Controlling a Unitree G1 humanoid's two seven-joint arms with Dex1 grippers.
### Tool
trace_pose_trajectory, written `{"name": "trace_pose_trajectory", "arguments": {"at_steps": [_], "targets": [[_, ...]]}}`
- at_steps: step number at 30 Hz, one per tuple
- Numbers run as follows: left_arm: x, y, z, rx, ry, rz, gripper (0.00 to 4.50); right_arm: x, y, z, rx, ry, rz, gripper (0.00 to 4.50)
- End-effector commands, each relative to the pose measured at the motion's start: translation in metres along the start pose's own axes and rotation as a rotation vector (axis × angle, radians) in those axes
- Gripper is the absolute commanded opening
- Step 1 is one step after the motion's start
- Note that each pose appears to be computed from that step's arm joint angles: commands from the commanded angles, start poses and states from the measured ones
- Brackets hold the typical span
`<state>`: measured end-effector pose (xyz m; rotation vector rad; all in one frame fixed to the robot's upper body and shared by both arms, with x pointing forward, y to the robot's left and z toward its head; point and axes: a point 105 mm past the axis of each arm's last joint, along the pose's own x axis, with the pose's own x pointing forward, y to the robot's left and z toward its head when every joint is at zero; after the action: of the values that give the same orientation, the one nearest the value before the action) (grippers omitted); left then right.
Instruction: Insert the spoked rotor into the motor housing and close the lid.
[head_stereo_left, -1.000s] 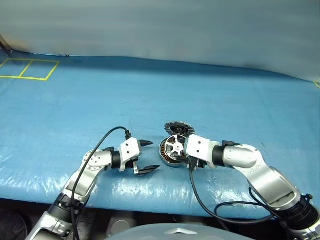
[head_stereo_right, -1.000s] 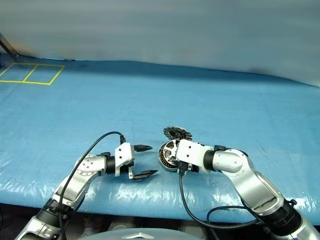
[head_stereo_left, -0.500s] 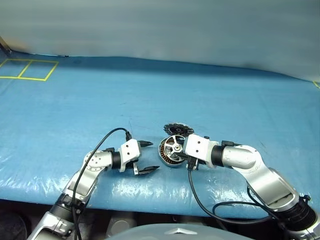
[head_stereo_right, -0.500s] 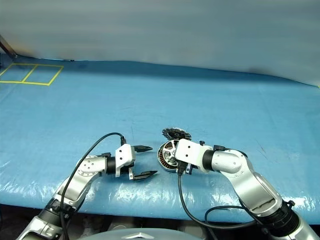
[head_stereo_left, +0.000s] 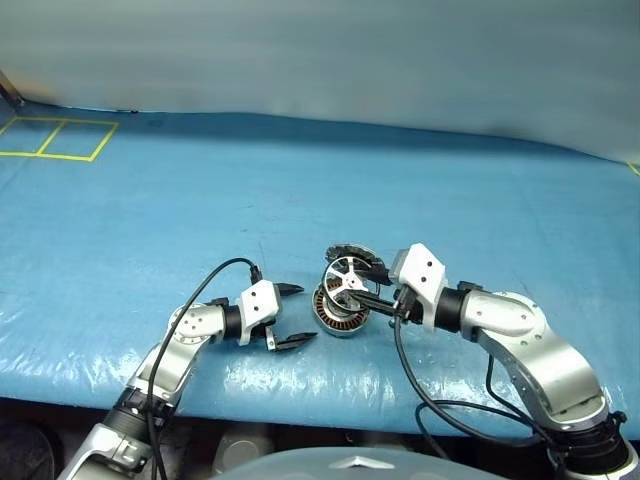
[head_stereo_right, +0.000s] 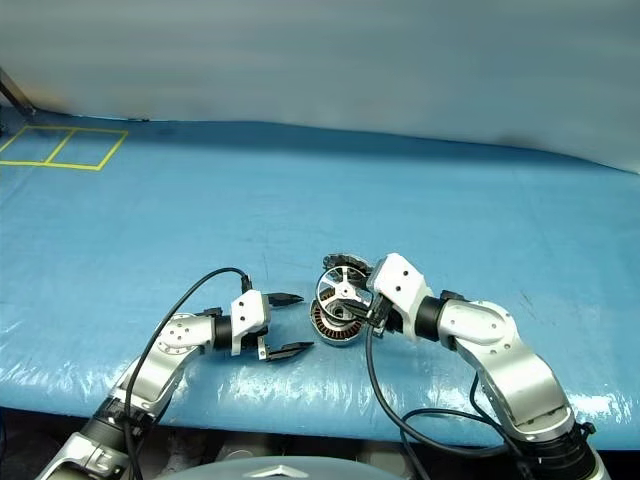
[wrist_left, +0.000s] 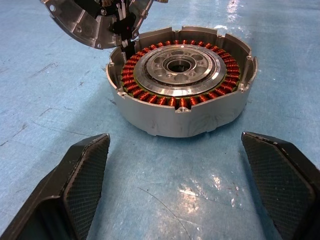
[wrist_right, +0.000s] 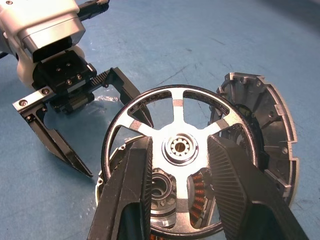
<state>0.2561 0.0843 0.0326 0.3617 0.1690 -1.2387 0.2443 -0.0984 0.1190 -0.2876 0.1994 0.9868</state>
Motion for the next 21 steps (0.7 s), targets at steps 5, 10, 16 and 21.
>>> {"name": "trace_pose_trajectory", "arguments": {"at_steps": [5,10,16,21], "targets": [[0.002,-0.002,0.025,0.048,-0.026,-0.01,4.5,0.001,0.011,-0.004,0.221,-0.11,-0.039,1.3],[0.003,-0.008,0.036,0.052,-0.026,-0.019,4.5,0.004,0.015,-0.013,0.315,-0.14,-0.083,1.3],[0.014,-0.02,0.049,0.06,-0.023,-0.034,4.5,0.006,0.012,-0.025,0.401,-0.154,-0.142,1.3],[0.021,-0.026,0.058,0.065,-0.018,-0.04,4.5,0.008,0.013,-0.028,0.435,-0.175,-0.157,1.3]]}}
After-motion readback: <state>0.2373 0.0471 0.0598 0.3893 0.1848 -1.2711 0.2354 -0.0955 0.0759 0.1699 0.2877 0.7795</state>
